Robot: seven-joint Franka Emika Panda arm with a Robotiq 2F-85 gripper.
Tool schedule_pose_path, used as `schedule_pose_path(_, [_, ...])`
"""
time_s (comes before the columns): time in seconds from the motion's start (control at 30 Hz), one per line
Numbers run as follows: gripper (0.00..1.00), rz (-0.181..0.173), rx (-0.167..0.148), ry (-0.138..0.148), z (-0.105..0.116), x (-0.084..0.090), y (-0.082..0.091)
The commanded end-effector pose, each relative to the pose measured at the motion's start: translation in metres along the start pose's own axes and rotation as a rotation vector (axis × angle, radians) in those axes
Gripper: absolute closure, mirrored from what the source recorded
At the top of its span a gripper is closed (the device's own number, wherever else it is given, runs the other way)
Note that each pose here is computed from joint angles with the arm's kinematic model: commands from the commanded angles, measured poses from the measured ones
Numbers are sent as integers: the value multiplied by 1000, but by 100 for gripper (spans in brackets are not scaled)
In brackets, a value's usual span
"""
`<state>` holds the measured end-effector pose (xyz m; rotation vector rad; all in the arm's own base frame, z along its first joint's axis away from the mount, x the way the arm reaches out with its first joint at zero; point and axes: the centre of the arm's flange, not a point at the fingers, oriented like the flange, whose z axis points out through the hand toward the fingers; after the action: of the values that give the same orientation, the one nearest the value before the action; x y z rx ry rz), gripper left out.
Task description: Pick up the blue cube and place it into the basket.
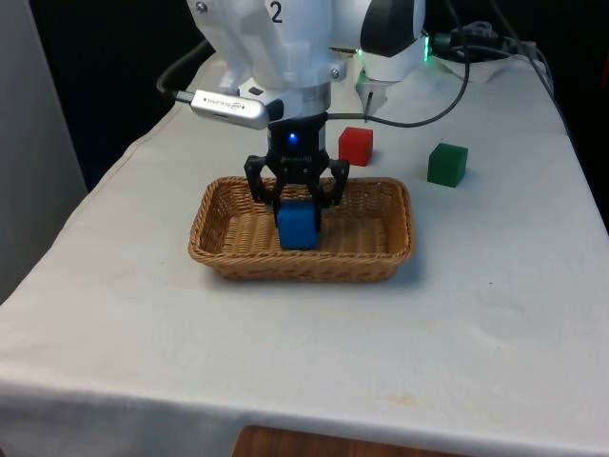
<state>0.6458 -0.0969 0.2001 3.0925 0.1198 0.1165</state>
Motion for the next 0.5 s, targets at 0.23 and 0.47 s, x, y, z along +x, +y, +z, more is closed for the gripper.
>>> schedule_pose_path(0.23, [98,0,0,1,0,0,0])
schedule_pose_path(0.47, [37,-1,-1,2,0,1,-1])
